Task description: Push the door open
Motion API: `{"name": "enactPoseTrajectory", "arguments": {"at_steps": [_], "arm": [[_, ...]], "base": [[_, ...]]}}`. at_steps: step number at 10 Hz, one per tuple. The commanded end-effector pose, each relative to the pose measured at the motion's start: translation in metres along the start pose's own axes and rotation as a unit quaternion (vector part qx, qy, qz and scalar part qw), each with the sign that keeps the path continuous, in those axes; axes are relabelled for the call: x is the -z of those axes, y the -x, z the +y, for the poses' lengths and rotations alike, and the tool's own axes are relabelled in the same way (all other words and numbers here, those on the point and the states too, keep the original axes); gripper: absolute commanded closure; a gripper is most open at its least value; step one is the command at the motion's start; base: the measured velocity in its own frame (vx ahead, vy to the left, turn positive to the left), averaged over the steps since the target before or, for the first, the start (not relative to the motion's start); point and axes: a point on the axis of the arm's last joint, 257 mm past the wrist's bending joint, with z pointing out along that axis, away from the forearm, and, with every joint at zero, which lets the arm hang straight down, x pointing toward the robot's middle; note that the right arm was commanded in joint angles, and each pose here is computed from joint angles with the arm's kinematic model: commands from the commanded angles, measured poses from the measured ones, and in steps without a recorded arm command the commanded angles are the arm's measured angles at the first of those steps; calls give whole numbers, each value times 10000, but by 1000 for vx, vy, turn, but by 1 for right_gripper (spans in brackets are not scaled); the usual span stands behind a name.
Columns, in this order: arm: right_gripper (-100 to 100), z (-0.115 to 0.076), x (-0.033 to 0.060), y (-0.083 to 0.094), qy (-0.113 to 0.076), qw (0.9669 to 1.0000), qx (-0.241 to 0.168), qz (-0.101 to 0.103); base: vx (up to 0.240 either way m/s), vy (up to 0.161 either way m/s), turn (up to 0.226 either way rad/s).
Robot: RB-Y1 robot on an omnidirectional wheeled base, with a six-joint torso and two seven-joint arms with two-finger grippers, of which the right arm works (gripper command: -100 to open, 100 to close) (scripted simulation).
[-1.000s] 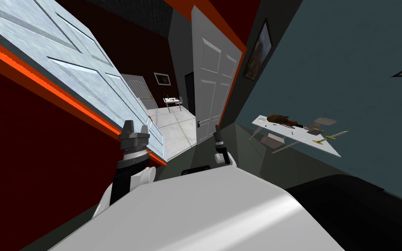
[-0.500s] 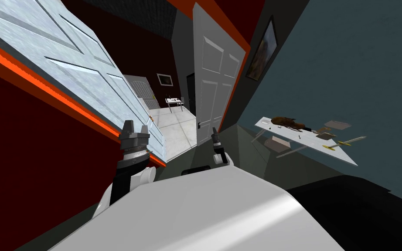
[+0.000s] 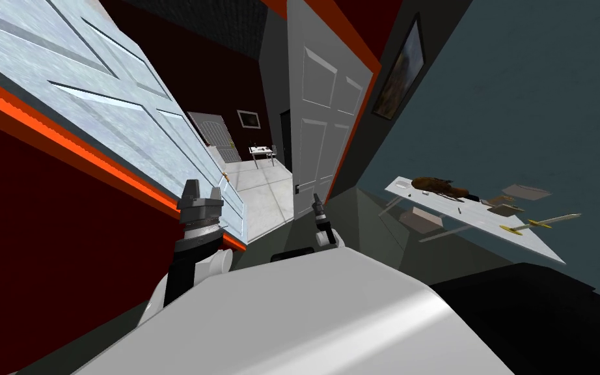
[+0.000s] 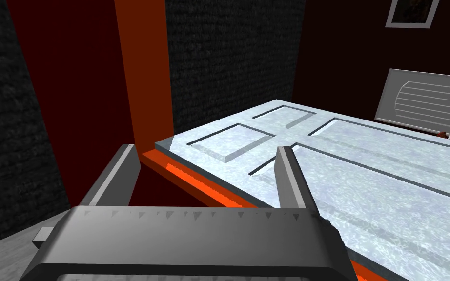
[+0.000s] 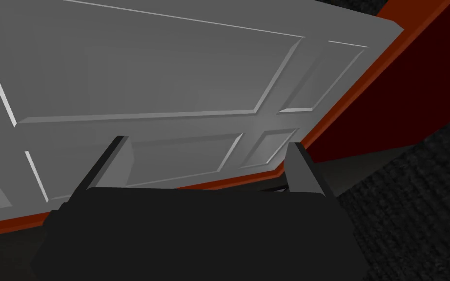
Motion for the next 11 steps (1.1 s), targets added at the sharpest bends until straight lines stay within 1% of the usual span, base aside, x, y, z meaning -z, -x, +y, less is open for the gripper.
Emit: {"name": "enactPoseTrajectory", "arguments": {"at_steps": [1,3,4,6,7,9,10,11], "arm": [[-100,-86,16,-14,-78,10000,-25,28],[-100,-263,45,-106,-245,9996,-106,104],[-100,-285,56,-109,-271,9995,-106,107],[-100,-459,93,-204,-442,9987,-188,180],[-100,-565,127,-255,-553,9980,-228,219],[-100,-707,161,-350,-697,9967,-305,289],[-100,-739,181,-354,-737,9964,-305,293],[-100,-819,209,-404,-825,9955,-344,328]], "base": [[59,-45,20],[60,-47,53],[47,-41,26],[65,-46,50],[83,-70,85],[82,-73,66],[60,-50,16],[61,-46,26]]}}
